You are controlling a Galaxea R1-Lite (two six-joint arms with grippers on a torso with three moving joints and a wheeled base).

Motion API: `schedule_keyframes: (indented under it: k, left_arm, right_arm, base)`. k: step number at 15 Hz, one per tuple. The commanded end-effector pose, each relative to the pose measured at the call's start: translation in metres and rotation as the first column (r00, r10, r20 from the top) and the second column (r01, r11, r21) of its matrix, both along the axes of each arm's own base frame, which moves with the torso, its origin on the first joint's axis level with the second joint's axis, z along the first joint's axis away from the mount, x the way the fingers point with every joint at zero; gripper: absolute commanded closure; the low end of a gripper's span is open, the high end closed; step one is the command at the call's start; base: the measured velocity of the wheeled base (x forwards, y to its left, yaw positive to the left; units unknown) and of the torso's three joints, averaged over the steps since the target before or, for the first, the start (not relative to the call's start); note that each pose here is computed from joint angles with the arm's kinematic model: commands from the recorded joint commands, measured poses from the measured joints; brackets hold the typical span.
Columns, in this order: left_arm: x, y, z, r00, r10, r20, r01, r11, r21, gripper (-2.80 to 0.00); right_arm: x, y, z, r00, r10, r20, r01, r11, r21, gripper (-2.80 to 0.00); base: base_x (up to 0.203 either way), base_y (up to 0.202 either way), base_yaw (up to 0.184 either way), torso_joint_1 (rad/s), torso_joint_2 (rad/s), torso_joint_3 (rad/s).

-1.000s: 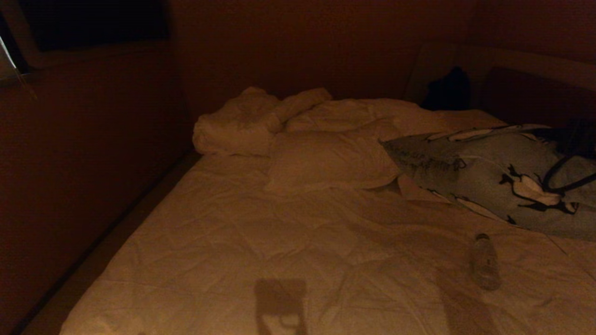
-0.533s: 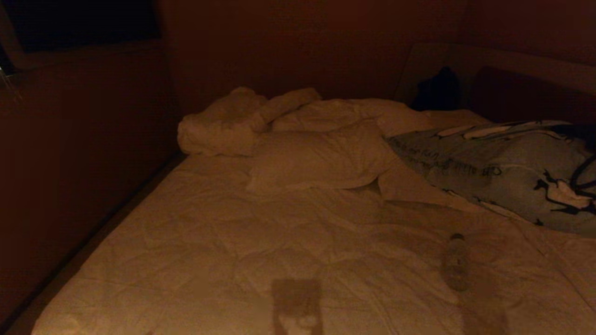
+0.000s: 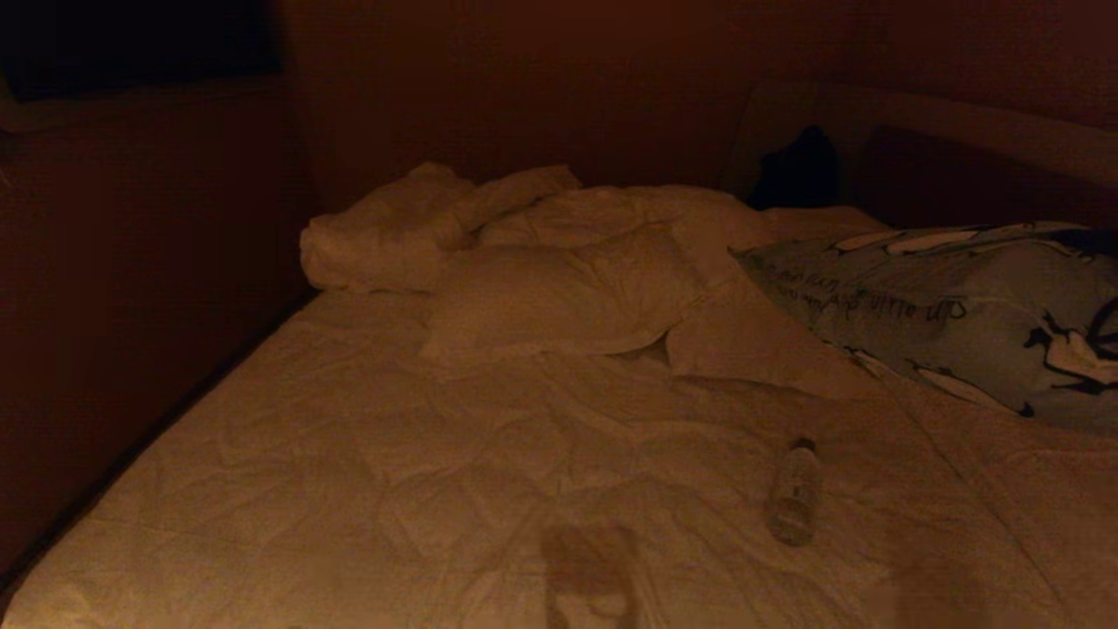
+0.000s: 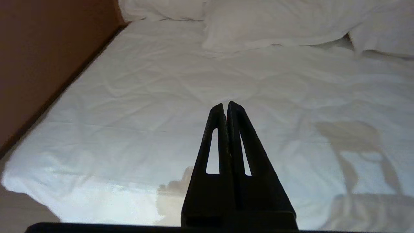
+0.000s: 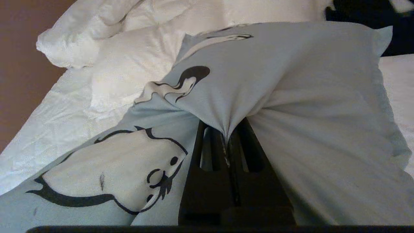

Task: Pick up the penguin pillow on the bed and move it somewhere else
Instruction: Move to the head of the bed

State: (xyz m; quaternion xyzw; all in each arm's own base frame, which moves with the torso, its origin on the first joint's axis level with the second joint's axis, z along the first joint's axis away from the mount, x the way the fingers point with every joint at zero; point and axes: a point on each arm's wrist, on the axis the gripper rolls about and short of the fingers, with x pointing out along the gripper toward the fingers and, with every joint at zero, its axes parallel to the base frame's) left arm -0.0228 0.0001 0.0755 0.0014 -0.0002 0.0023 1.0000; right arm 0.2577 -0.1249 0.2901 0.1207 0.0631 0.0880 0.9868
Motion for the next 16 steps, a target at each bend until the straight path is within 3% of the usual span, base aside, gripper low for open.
schedule_keyframes:
  k: [1,11,16]
  left_arm:
    - [0.0,0.0,0.0,1.0,0.0,0.001,0.0,1.0,0.0,0.0]
    - [0.0,0.0,0.0,1.0,0.001,0.0,-0.001,1.0,0.0,0.0]
    - [0.0,0.0,0.0,1.0,0.001,-0.002,-0.001,1.0,-0.004,0.0]
  right_arm:
    - [0.001,-0.001,-0.001,1.0,0.002,-0.002,-0.002,1.0,0.003,0.0]
    - [0.005,-0.007,-0.004,1.0,-0.009,-0.01,0.009,1.0,0.007,0.0]
    - [0.012,-0.011,-0.009,1.0,-0.014,-0.024,0.014,1.0,0.013,0.0]
  base:
    - [0.0,-0.193,0.001,-0.002,0.0,0.002]
    - [0.0,-0.191,0.0,0.004,0.0,0.002]
    - [0.0,-0.045,-0.001,0.002,0.0,0.001]
